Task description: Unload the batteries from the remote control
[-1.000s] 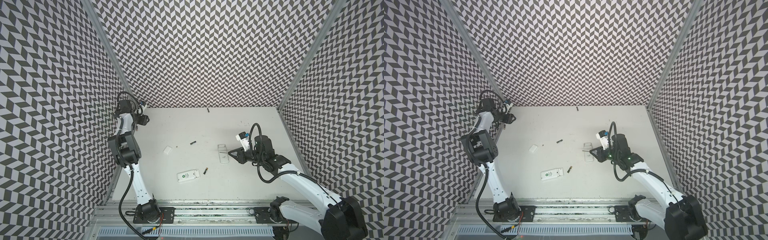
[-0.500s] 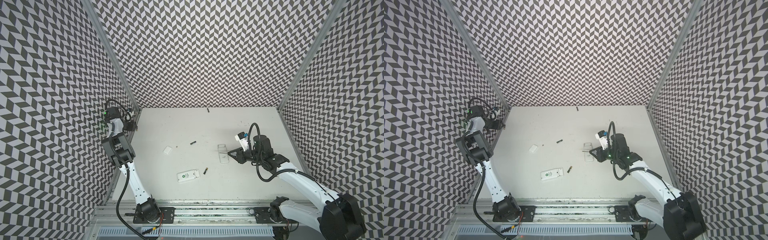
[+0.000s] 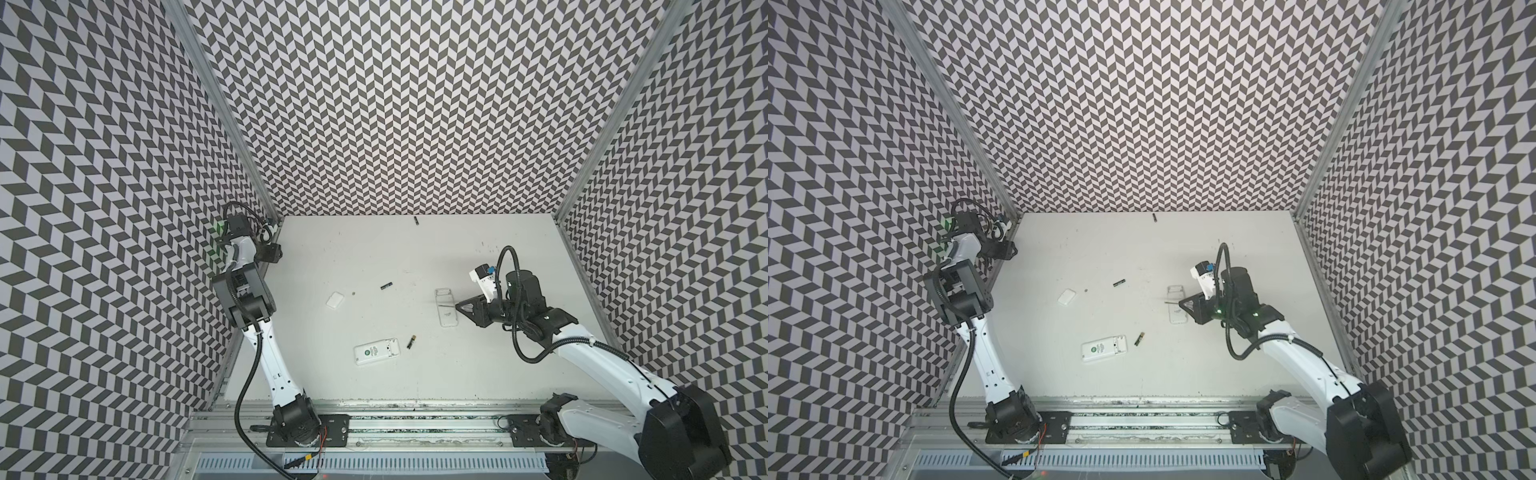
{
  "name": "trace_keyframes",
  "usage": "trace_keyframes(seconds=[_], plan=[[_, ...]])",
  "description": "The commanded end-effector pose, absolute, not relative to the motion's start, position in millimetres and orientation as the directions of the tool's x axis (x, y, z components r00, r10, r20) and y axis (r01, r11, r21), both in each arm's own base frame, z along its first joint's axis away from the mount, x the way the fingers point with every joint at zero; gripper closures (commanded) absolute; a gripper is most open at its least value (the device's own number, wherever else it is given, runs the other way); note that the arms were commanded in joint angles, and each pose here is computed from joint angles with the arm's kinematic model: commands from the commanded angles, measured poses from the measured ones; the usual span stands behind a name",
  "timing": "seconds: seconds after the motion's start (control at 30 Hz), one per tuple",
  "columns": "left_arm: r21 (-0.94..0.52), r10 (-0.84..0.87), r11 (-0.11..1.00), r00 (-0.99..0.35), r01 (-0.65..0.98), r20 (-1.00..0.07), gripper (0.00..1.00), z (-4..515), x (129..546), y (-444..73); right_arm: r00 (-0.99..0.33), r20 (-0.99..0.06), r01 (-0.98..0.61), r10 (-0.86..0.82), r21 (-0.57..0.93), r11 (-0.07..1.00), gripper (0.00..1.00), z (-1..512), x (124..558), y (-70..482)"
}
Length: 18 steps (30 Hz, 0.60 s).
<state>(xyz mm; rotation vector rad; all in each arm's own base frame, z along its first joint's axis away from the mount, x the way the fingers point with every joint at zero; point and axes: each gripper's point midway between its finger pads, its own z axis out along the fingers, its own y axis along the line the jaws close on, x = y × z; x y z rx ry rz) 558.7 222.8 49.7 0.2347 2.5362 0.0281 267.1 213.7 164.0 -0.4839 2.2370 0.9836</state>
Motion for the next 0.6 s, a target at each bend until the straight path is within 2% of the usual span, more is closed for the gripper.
trace_keyframes(seconds=[0.0, 0.23, 0.33, 0.57], plan=[[0.067, 0.169, 0.985, -0.820, 0.158, -0.547, 0.51, 41.7, 562.5, 222.9, -0.686, -0.724, -0.587, -0.073, 0.491, 0.644, 1.00, 173.2, 274.9, 216.3], [0.048, 0.161, 0.986, -0.840, 0.159, -0.518, 0.58, 29.4, 556.3, 220.9, -0.686, -0.723, -0.586, -0.075, 0.489, 0.646, 1.00, 172.3, 275.8, 216.3], [0.045, 0.162, 0.986, -0.840, 0.162, -0.518, 0.67, 29.7, 555.4, 220.6, -0.689, -0.721, -0.586, -0.077, 0.491, 0.645, 1.00, 171.5, 276.2, 216.6], [0.045, 0.183, 0.981, -0.838, 0.187, -0.513, 0.80, 28.1, 554.2, 216.0, -0.686, -0.723, -0.586, -0.076, 0.489, 0.646, 1.00, 172.8, 276.1, 216.5]])
